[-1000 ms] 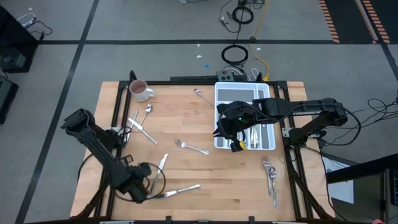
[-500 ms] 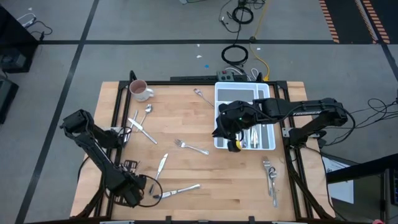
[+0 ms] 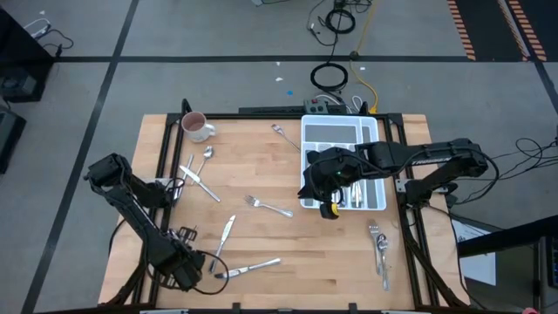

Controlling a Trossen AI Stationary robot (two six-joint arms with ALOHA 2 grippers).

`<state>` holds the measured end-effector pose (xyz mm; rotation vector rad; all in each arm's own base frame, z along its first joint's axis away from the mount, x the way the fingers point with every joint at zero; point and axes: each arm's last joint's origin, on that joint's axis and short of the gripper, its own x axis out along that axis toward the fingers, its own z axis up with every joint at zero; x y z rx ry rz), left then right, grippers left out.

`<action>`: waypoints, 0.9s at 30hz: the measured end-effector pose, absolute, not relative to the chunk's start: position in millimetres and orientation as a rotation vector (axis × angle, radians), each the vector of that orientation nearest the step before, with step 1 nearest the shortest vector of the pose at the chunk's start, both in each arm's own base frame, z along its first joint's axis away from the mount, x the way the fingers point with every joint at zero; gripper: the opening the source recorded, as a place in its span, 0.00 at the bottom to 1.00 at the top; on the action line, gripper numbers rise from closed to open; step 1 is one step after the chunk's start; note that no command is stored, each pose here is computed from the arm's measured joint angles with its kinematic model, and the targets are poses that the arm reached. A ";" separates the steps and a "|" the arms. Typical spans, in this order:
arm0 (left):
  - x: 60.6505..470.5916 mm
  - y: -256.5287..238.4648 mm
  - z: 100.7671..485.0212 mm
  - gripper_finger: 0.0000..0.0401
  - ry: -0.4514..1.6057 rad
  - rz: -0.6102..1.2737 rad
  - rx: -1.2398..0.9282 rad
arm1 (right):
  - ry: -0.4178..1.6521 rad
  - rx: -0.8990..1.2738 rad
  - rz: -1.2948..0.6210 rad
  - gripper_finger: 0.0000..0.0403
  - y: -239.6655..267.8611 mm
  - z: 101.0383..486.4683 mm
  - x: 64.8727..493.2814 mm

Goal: Sort silverware
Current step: Put the silver spoon into the silverware tray

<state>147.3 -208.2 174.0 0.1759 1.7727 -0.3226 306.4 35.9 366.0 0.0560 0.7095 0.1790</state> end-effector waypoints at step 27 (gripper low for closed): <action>140.4 -199.5 144.8 0.43 1.639 -0.535 0.433 | 0.734 0.060 0.172 0.08 35.4 364.2 304.9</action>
